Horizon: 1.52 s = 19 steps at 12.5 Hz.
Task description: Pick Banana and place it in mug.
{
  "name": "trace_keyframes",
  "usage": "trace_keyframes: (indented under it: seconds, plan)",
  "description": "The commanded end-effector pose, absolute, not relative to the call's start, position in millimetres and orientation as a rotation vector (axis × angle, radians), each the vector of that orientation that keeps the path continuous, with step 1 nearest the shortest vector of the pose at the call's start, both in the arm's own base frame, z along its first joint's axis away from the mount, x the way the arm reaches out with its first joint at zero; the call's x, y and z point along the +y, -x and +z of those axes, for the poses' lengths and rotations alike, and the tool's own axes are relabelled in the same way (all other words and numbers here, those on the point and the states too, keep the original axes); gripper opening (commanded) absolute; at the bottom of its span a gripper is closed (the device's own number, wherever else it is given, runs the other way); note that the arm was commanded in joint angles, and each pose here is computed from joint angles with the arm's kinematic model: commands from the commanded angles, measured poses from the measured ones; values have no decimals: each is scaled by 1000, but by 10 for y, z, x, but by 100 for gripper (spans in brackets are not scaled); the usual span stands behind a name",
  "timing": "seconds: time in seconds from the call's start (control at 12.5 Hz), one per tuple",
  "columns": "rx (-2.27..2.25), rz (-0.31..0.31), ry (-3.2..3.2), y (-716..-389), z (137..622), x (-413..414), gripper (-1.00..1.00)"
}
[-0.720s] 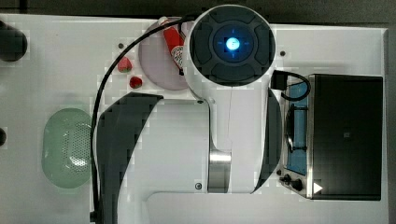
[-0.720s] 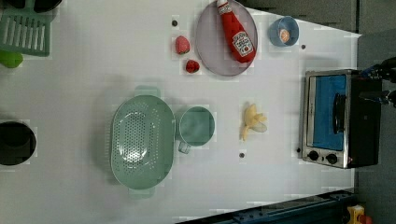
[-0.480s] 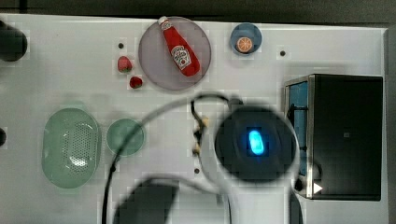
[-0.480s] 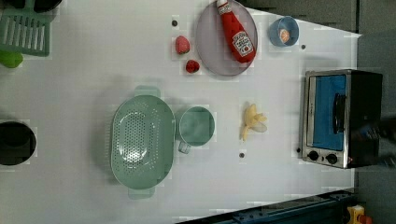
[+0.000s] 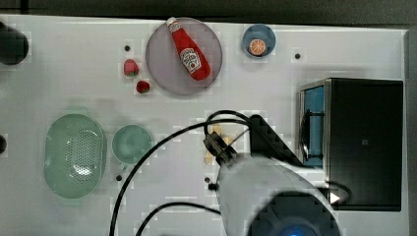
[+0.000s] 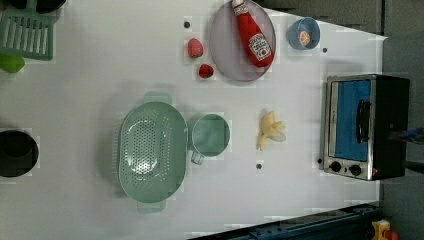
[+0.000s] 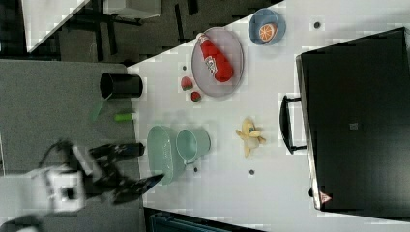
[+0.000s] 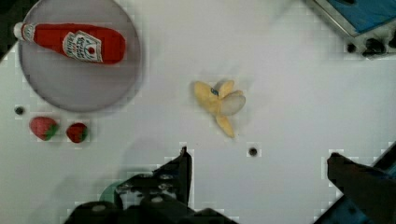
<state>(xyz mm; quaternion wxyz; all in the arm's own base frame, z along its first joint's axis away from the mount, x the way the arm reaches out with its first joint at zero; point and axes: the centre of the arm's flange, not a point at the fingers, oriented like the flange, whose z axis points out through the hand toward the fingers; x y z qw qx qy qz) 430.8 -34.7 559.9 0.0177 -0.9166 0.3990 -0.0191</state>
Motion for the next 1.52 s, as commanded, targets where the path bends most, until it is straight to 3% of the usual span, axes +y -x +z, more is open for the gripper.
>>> trace_keyframes:
  seconds: [0.08, 0.48, 0.88, 1.12, 1.28, 1.36, 1.52]
  plan:
    - [932, 149, 3019, -4480, 4178, -282, 100]
    - [344, 86, 3128, -4660, 3087, -272, 100]
    - [176, 164, 3140, -4693, 2192, -210, 100]
    - [170, 108, 3142, -4714, 1787, -193, 100]
    - [164, 123, 3141, -4682, 1609, -173, 100]
    - [165, 129, 3141, -4670, 1549, -178, 91]
    - [164, 117, 3141, -4681, 1522, -175, 42]
